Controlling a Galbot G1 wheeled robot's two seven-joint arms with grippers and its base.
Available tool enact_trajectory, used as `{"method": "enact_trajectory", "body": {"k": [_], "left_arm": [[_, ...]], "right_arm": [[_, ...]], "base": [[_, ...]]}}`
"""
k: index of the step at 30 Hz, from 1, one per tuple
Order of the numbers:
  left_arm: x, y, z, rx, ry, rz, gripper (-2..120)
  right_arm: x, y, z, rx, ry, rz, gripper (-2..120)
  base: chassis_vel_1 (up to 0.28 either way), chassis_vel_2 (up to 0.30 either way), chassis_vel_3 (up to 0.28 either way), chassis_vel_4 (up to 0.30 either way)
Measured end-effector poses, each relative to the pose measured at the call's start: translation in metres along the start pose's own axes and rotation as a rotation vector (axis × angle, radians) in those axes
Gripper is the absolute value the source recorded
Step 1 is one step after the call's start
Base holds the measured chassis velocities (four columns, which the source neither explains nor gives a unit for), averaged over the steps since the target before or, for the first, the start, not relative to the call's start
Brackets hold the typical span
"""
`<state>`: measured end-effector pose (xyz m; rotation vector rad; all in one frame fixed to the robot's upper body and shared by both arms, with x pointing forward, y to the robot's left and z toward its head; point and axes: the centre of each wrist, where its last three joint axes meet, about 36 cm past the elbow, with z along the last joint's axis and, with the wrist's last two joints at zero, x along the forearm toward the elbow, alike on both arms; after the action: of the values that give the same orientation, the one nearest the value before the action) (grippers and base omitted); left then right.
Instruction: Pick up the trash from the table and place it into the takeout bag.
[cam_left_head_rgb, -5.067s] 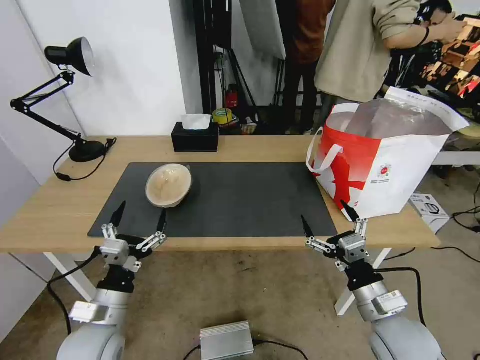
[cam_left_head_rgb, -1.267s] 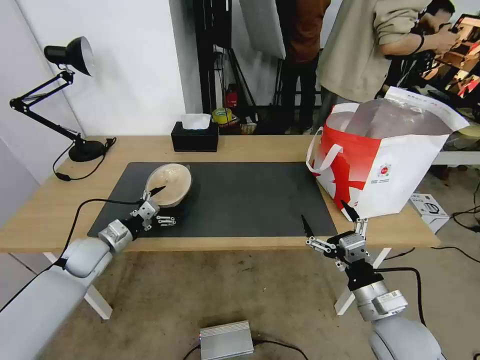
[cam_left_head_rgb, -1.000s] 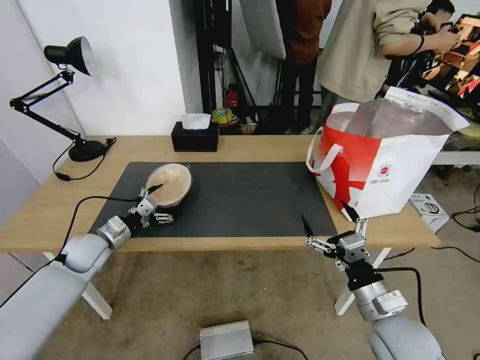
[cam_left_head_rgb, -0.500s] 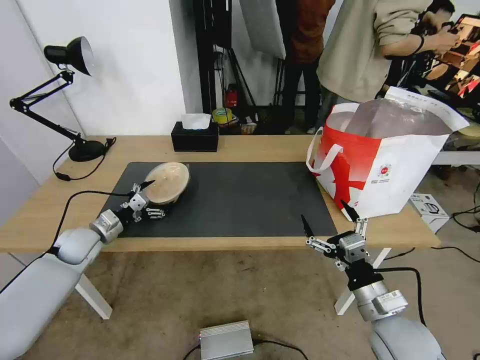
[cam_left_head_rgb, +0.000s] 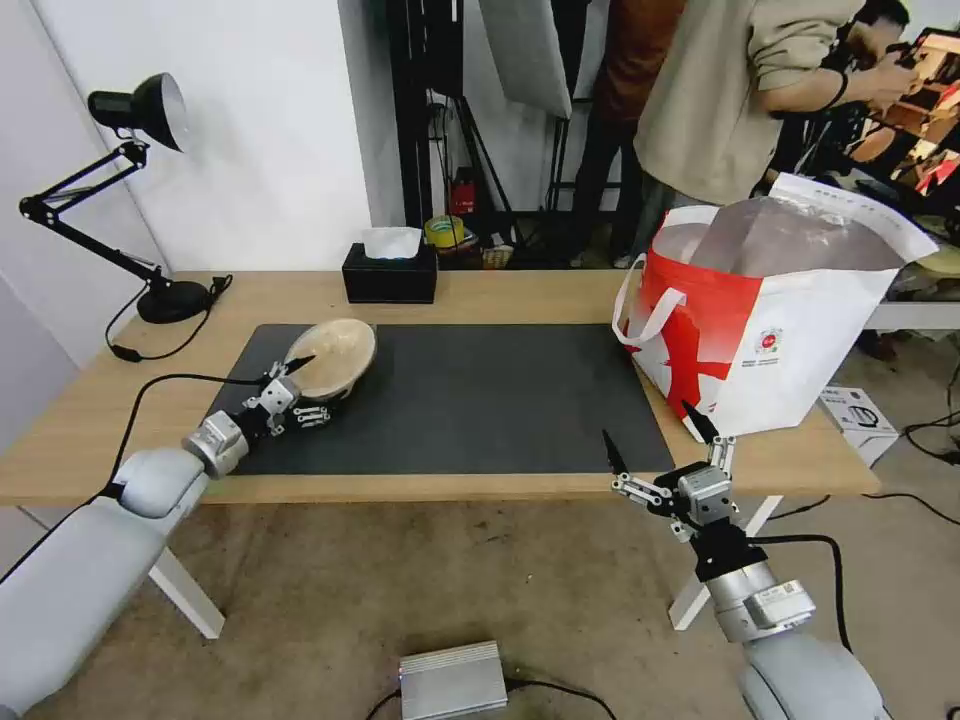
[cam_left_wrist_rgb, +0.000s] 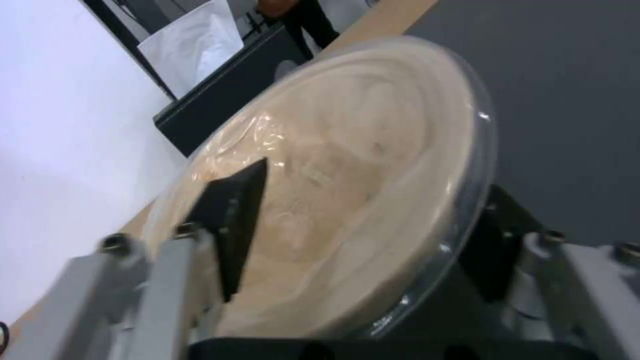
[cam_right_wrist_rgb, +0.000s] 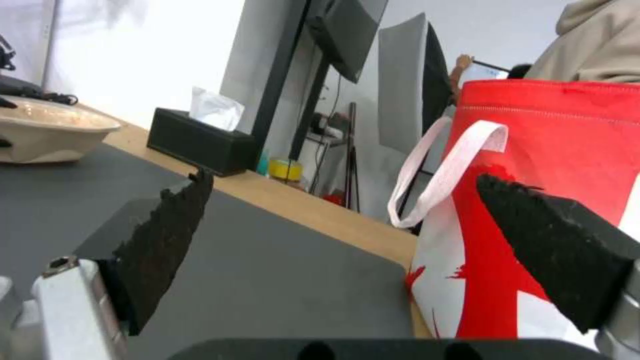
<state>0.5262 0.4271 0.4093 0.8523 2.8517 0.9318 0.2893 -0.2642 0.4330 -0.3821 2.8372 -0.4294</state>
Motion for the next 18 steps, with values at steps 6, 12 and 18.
{"method": "enact_trajectory", "body": {"k": [6, 12, 18], "left_arm": [[-0.0009, -0.0012, 0.0000, 0.000, -0.003, 0.003, 41], [-0.0008, -0.0019, 0.0003, 0.000, -0.004, 0.006, 20], [-0.0009, -0.0032, 0.0018, 0.001, -0.004, 0.005, 1]], "right_arm": [[0.0000, 0.0000, 0.0000, 0.000, 0.000, 0.000, 100], [0.0000, 0.0000, 0.0000, 0.000, 0.000, 0.000, 100], [0.0000, 0.0000, 0.0000, 0.000, 0.000, 0.000, 100]], "base": [[0.000, 0.000, 0.000, 0.000], [0.000, 0.000, 0.000, 0.000], [0.000, 0.000, 0.000, 0.000]]}}
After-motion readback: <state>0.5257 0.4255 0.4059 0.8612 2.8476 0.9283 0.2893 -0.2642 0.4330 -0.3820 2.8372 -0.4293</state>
